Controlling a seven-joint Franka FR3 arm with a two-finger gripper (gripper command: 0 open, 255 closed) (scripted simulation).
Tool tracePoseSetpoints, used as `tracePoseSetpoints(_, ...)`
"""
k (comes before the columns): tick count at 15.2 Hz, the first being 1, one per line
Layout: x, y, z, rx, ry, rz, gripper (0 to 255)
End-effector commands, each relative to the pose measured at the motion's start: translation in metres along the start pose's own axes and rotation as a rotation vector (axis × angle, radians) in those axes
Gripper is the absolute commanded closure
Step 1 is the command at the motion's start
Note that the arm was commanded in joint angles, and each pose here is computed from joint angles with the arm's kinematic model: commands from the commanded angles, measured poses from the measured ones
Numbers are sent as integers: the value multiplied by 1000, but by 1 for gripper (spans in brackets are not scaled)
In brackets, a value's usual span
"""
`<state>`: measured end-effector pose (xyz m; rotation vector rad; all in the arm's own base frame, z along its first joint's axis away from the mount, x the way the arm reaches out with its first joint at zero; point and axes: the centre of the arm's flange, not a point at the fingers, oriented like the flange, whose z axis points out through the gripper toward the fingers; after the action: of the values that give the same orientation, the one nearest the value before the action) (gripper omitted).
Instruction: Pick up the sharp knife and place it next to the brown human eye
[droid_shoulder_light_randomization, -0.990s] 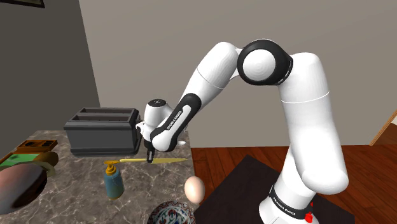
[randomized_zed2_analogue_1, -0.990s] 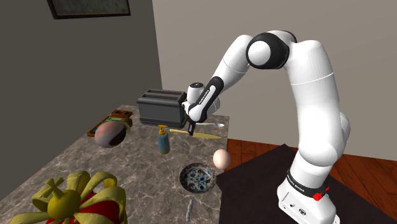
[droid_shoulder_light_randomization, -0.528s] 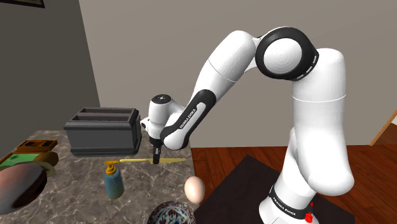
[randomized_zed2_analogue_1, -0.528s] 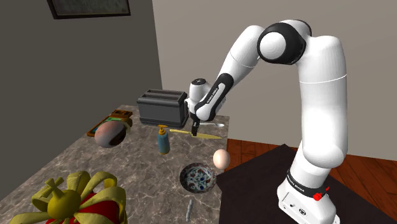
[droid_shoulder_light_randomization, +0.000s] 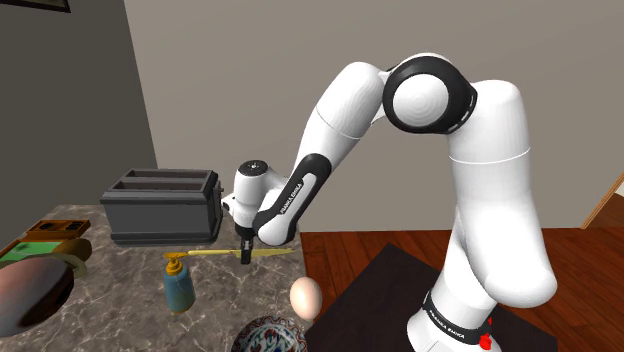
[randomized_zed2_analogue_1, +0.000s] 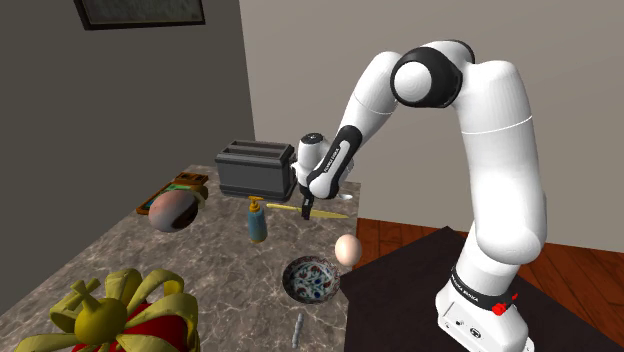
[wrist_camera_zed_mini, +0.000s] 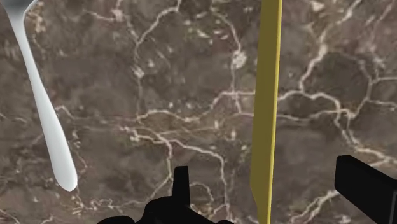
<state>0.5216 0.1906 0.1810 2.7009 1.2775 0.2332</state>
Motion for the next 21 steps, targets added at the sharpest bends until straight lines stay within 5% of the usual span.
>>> tracePoseSetpoints(1,1,0,2,0,0,0,0)
tracePoseSetpoints(6,1,0,2,0,0,0,0)
tracePoseSetpoints(7,1,0,2,0,0,0,255)
tracePoseSetpoints(17,1,0,2,0,0,0,255)
tracePoseSetpoints(18,1,0,2,0,0,0,0)
tracePoseSetpoints(21,21,-6,-26,-23,48,-11,0)
